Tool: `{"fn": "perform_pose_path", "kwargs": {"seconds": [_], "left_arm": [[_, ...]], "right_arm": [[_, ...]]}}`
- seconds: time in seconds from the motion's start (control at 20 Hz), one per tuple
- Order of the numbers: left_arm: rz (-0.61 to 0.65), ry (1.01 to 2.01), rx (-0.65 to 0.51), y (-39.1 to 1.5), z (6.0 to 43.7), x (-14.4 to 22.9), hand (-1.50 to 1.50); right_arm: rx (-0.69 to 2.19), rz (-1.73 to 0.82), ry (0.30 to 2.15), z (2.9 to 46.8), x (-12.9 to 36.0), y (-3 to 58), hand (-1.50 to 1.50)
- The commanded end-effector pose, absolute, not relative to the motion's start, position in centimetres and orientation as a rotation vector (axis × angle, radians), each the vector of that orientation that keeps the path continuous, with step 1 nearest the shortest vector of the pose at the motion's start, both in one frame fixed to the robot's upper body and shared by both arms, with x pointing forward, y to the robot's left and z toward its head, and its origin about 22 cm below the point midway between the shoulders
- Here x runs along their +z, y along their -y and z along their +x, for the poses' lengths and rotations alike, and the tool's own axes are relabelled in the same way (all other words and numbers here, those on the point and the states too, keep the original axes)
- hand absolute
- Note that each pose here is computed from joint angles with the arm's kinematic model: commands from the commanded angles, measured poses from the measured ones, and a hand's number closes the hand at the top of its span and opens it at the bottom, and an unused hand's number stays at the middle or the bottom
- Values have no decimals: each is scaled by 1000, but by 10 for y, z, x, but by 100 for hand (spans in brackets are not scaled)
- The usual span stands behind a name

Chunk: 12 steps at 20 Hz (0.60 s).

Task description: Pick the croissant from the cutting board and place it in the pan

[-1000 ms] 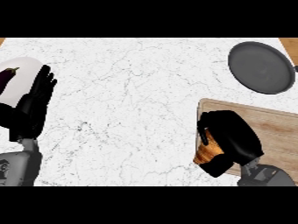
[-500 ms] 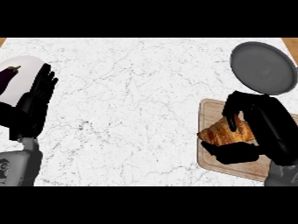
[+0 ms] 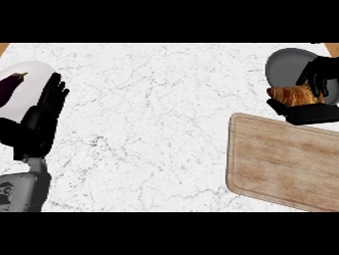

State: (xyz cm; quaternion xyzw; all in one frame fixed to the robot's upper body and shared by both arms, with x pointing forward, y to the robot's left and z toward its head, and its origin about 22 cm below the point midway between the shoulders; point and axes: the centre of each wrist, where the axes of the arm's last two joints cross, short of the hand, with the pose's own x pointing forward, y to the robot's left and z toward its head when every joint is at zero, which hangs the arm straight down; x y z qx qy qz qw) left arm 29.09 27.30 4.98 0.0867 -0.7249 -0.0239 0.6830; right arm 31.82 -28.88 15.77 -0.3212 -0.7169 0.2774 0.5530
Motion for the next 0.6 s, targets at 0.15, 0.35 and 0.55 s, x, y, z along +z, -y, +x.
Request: {"fn": "perform_pose_path", "kwargs": {"seconds": [0.15,0.35,0.55], "left_arm": [[168,1631,-72,-243,308,51,0],[157,1632,-95,-272,291,51,0],[158,1671,-98,-260,307,61,0]], "right_arm": [[589,-891,1647,371,141,356,150],[646,-1062,1599,381,128,388,150],[632,-1137,1563,387,107,405,150]]}}
